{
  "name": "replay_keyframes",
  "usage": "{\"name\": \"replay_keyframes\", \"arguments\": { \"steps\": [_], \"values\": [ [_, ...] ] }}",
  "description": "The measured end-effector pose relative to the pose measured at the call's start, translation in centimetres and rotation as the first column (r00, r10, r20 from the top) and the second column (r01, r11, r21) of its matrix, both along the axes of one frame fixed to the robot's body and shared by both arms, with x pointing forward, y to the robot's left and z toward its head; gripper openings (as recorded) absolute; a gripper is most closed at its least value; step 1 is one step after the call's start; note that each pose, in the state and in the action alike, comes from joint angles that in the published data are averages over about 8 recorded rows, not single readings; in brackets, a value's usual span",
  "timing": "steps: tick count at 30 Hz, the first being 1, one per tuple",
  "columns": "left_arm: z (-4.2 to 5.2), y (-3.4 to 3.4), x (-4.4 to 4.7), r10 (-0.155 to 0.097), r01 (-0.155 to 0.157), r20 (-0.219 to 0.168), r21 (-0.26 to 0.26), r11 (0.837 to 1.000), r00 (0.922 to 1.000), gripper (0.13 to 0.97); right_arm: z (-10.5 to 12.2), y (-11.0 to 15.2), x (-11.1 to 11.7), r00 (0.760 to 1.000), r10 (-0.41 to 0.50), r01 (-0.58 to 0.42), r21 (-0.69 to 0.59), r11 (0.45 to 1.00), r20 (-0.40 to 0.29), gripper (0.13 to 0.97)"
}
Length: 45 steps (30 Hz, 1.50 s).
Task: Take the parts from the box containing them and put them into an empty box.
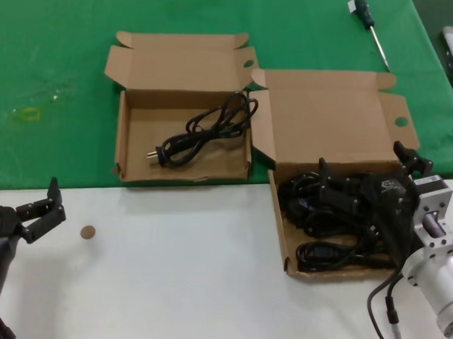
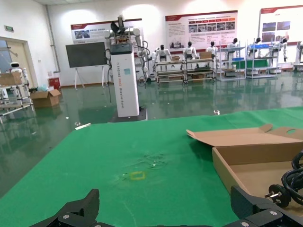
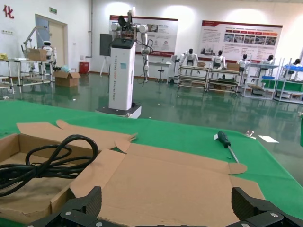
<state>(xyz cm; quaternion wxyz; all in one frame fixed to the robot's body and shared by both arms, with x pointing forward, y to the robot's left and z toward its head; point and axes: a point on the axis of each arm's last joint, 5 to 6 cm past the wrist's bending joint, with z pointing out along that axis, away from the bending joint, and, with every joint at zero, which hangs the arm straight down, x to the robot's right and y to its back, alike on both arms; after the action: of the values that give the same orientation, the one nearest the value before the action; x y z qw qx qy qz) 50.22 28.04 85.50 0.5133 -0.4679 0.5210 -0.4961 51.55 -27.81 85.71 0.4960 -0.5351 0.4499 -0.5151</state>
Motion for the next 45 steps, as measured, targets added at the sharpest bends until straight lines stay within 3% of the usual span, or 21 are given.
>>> {"name": "replay_keyframes", "arguments": {
  "steps": [45],
  "values": [
    [0.00,0.00,0.00,0.000,0.000,0.000,0.000,1.000,1.0000,0.966,0.00,0.00,0.00,1.000,0.000,0.000,0.000,1.000,0.000,0.966]
  ]
}}
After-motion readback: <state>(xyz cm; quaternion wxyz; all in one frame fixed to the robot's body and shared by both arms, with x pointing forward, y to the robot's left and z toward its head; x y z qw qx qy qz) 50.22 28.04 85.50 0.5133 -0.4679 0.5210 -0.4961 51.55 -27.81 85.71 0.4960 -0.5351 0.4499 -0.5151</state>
